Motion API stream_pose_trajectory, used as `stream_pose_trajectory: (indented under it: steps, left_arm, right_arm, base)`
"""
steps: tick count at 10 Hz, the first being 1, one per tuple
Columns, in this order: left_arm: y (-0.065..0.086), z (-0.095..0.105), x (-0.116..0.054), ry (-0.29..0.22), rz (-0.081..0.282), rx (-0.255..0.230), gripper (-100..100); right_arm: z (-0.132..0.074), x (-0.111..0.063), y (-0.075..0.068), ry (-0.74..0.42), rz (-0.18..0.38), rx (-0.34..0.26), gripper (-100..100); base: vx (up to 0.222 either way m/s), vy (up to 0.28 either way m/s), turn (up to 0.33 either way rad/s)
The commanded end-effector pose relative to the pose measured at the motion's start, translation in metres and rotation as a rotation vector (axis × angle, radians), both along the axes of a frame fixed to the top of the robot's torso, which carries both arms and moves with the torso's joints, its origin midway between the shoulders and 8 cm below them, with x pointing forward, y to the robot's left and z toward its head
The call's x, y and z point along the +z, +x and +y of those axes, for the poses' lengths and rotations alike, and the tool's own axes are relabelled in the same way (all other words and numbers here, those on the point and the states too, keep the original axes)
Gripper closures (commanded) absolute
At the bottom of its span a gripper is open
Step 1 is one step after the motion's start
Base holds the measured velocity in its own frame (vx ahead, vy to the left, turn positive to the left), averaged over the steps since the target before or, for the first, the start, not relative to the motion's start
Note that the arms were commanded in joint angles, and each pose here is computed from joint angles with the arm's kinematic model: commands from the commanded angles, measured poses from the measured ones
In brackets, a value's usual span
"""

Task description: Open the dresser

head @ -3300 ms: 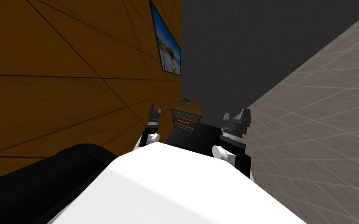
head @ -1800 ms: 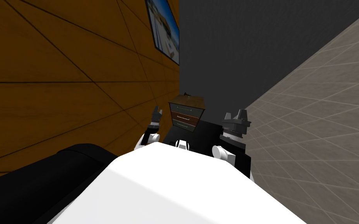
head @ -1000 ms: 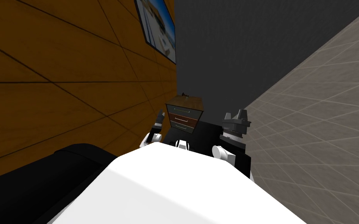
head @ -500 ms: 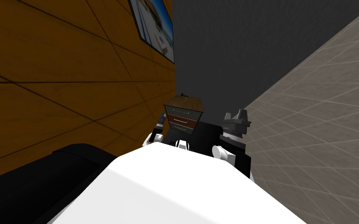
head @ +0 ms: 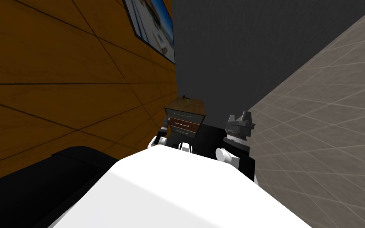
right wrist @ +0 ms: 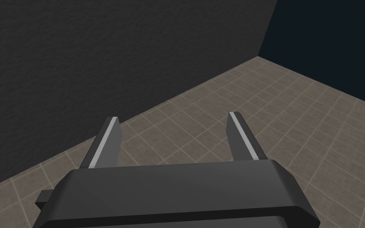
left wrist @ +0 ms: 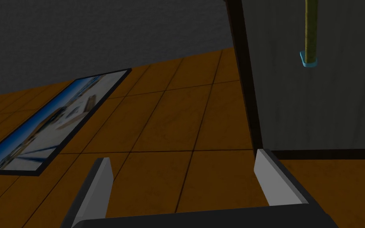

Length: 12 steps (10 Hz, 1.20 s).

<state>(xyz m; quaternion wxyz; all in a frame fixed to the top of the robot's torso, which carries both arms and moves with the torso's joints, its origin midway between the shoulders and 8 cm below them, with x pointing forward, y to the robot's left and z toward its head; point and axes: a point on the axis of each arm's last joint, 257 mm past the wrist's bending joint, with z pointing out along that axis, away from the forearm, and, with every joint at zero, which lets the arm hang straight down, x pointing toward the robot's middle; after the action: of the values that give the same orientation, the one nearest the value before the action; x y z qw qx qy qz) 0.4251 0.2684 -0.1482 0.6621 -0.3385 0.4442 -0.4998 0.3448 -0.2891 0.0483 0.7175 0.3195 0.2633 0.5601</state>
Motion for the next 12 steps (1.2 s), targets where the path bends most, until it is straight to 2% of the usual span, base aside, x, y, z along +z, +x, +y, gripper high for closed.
stream_pose_trajectory:
  steps: [1, 6, 7, 12]
  left_arm:
    - [0.005, -0.002, -0.017, 0.011, 0.027, -0.005, -100]
    - [0.014, -0.01, -0.055, 0.035, 0.087, -0.018, -100]
    - [0.014, -0.009, -0.056, 0.035, 0.088, -0.018, -100]
    - [0.021, -0.02, -0.096, 0.052, 0.151, -0.033, -100]
  right_arm:
    - [0.0, 0.0, 0.0, 0.0, 0.0, 0.0, 0]
    - [0.0, 0.0, 0.0, 0.0, 0.0, 0.0, 0]
    - [0.0, 0.0, 0.0, 0.0, 0.0, 0.0, 0]
    - [0.0, 0.0, 0.0, 0.0, 0.0, 0.0, 0]
  base:
    - [0.075, -0.003, -0.036]
    - [0.078, -0.01, -0.037]
    - [0.074, -0.003, -0.007]
    - [0.076, -0.008, -0.035]
